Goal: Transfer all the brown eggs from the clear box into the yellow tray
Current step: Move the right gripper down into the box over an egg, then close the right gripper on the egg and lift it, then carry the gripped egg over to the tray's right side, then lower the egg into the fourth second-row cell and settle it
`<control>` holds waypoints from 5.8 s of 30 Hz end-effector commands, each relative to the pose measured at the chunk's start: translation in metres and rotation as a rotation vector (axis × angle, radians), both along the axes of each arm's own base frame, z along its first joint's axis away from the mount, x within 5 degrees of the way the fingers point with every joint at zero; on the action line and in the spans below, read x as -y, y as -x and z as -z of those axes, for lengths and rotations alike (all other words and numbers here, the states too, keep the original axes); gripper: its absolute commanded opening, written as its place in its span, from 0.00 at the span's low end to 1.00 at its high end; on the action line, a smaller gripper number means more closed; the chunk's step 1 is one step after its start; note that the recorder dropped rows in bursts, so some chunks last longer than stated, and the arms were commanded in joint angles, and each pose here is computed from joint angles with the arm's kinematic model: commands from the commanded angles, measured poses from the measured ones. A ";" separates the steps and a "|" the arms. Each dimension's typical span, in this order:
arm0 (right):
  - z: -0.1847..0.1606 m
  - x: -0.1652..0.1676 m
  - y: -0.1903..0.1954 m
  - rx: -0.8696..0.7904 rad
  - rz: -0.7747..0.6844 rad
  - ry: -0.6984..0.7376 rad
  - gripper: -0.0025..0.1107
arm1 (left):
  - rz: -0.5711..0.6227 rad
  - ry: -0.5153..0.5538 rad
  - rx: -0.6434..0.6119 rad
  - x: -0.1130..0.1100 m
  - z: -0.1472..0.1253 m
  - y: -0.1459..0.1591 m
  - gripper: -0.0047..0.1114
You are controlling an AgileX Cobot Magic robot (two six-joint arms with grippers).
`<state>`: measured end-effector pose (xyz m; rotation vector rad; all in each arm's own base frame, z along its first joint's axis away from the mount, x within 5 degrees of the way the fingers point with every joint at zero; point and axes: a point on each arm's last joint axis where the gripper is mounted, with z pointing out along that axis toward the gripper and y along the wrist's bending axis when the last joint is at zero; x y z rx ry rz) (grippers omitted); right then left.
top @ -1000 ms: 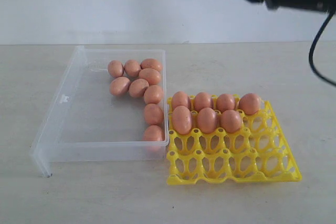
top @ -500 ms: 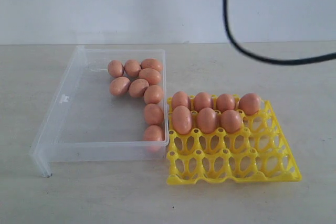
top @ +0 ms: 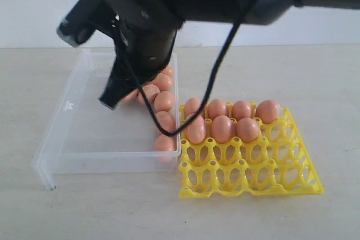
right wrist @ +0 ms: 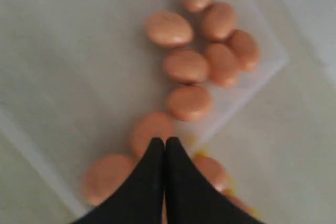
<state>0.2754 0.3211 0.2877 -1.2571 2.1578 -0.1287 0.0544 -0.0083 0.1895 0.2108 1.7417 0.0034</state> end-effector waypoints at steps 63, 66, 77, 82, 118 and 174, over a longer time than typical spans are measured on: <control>0.104 -0.040 -0.068 -0.307 0.328 -0.023 0.02 | -0.002 0.017 0.014 0.000 -0.001 0.000 0.00; 0.070 -0.059 -0.053 -0.233 0.256 -0.156 0.02 | -0.002 0.017 0.014 0.000 -0.001 0.000 0.00; 0.012 -0.107 -0.005 -0.047 0.099 -0.454 0.02 | -0.002 0.017 0.014 0.000 -0.001 0.000 0.00; -0.023 -0.109 0.005 0.112 0.081 -0.558 0.02 | -0.002 0.017 0.014 0.000 -0.001 0.000 0.00; 0.031 0.237 0.005 -0.212 0.092 -1.188 0.02 | -0.002 0.017 0.014 0.000 -0.001 0.000 0.00; 0.144 0.291 -0.019 -0.190 0.171 -0.677 0.02 | -0.002 0.017 0.014 0.000 -0.001 0.000 0.00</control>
